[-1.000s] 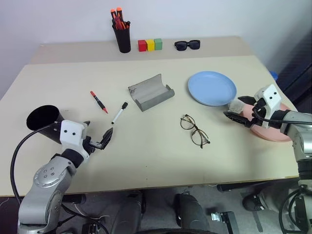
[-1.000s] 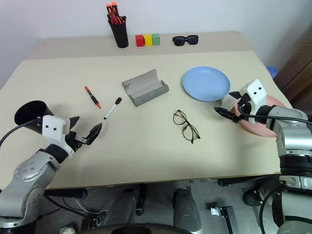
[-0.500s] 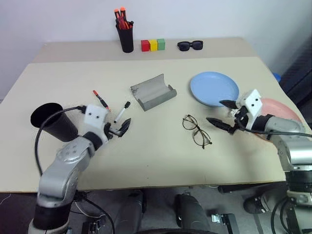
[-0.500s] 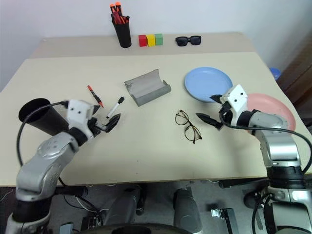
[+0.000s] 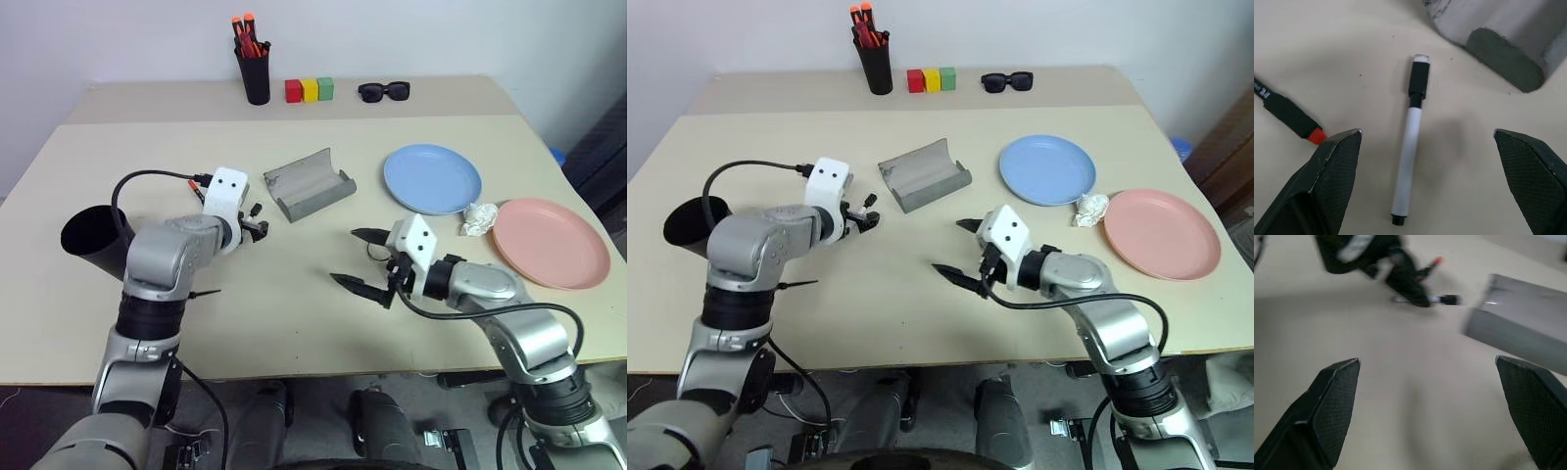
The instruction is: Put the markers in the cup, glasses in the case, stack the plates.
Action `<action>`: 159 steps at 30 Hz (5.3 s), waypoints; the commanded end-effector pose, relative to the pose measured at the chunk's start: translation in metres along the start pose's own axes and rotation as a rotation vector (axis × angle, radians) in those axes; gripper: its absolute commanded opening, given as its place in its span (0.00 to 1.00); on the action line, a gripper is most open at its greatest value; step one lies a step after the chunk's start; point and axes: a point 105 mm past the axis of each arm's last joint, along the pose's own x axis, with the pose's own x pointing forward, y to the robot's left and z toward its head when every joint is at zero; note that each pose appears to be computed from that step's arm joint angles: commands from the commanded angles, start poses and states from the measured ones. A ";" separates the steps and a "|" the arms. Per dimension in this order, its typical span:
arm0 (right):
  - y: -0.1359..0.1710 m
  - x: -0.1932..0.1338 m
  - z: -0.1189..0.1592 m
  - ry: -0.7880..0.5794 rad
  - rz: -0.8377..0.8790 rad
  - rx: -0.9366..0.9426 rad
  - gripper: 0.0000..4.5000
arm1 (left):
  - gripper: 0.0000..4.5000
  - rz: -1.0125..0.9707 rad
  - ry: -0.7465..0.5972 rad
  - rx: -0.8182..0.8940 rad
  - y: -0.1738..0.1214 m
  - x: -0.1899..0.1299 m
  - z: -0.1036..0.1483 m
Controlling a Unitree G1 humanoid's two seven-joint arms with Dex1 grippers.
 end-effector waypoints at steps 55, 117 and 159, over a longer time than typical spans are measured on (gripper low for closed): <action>0.036 0.039 0.098 -0.475 0.322 0.149 1.00 | 0.01 1.036 -0.895 -0.195 0.110 -0.146 -0.039; 0.023 0.038 0.088 -0.470 0.226 0.195 1.00 | 0.00 0.355 -0.726 -0.420 0.059 -0.035 0.108; 0.048 0.049 0.072 -0.396 0.394 0.022 1.00 | 0.00 1.025 -0.894 -0.152 0.116 -0.148 -0.043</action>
